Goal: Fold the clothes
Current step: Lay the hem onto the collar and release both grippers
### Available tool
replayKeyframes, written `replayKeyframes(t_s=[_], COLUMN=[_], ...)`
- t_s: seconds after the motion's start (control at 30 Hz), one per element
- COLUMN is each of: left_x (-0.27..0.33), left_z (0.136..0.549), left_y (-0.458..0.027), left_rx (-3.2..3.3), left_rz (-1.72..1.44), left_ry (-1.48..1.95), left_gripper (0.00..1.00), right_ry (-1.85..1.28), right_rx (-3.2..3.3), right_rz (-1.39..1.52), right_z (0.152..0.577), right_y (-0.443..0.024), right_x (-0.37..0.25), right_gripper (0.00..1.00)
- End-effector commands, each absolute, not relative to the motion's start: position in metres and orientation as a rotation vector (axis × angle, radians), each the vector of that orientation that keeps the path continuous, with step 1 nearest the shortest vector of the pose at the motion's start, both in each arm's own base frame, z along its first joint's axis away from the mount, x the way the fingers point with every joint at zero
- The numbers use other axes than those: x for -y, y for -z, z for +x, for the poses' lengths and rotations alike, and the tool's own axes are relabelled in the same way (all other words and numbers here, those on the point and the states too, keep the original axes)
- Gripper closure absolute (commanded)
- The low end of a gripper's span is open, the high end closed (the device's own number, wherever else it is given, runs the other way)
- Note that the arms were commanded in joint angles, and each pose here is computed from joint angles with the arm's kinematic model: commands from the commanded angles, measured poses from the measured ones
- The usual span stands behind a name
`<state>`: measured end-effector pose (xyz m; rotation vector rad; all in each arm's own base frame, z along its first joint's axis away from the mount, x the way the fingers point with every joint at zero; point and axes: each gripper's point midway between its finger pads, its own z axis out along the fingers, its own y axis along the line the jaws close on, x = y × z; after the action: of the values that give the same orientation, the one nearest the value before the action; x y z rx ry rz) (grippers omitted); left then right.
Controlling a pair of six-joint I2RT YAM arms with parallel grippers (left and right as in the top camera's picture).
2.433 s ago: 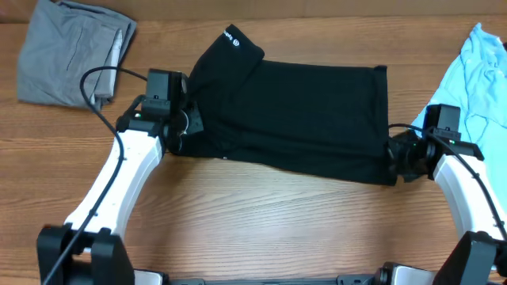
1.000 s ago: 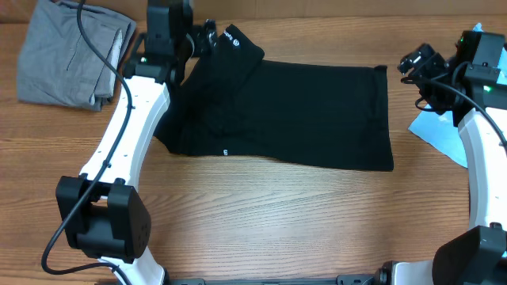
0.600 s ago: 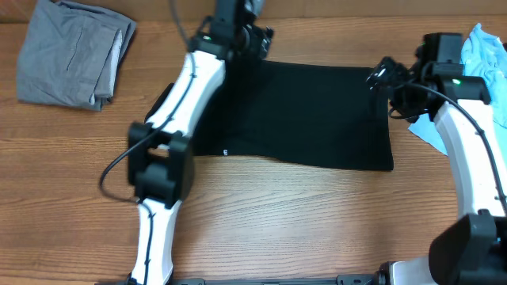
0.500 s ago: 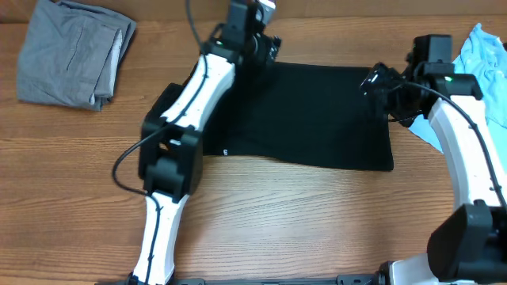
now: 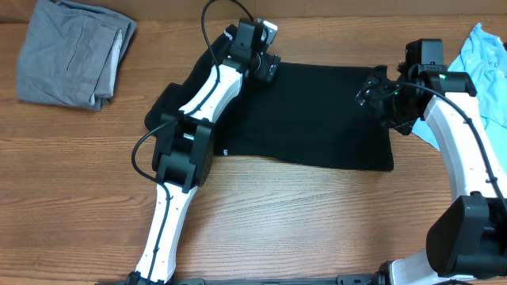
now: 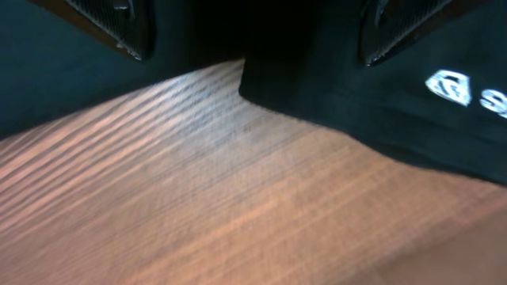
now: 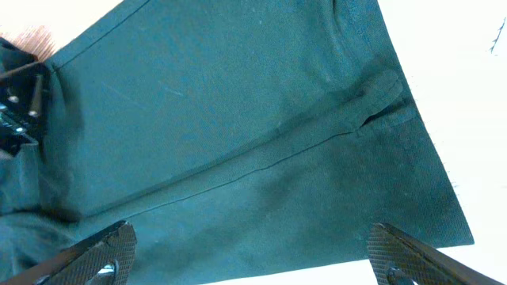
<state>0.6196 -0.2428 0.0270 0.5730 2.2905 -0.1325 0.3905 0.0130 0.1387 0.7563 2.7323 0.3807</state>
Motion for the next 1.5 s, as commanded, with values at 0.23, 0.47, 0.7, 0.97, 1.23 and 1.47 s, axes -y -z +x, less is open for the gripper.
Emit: replayKeyframes(t_s=[0.23, 0.47, 0.7, 0.97, 1.23, 1.47], left_x=[0.235, 0.226, 0.22, 0.218, 0.218, 0.218], left_z=[0.629, 0.633, 0.637, 0.643, 0.642, 0.641], left_y=[-0.017, -0.017, -0.019, -0.025, -0.024, -0.023], left_rx=[-2.281, -2.286, -2.279, -2.26, -2.281, -2.289], left_rz=[0.569, 0.546, 0.531, 0.464, 0.397, 0.398], left_ry=[0.1, 0.099, 0.091, 0.116, 0.15, 0.148], left_gripper=[0.37, 0.58, 0.76, 0.93, 0.96, 0.95], right_ry=[-0.359, -0.278, -0.273, -0.193, 0.067, 0.192], right_rx=[-2.725, -2.707, -2.59, -2.496, -2.532, -2.553], right_rz=[0.736, 0.746, 0.674, 0.563, 0.474, 0.453], right_z=[0.394, 0.396, 0.425, 0.495, 0.552, 0.569], right_y=[-0.141, -0.14, -0.152, -0.13, -0.084, -0.047], right_x=[-0.011, -0.001, 0.004, 0.02, 0.053, 0.075], right_gripper=[0.12, 0.19, 0.24, 0.25, 0.28, 0.28])
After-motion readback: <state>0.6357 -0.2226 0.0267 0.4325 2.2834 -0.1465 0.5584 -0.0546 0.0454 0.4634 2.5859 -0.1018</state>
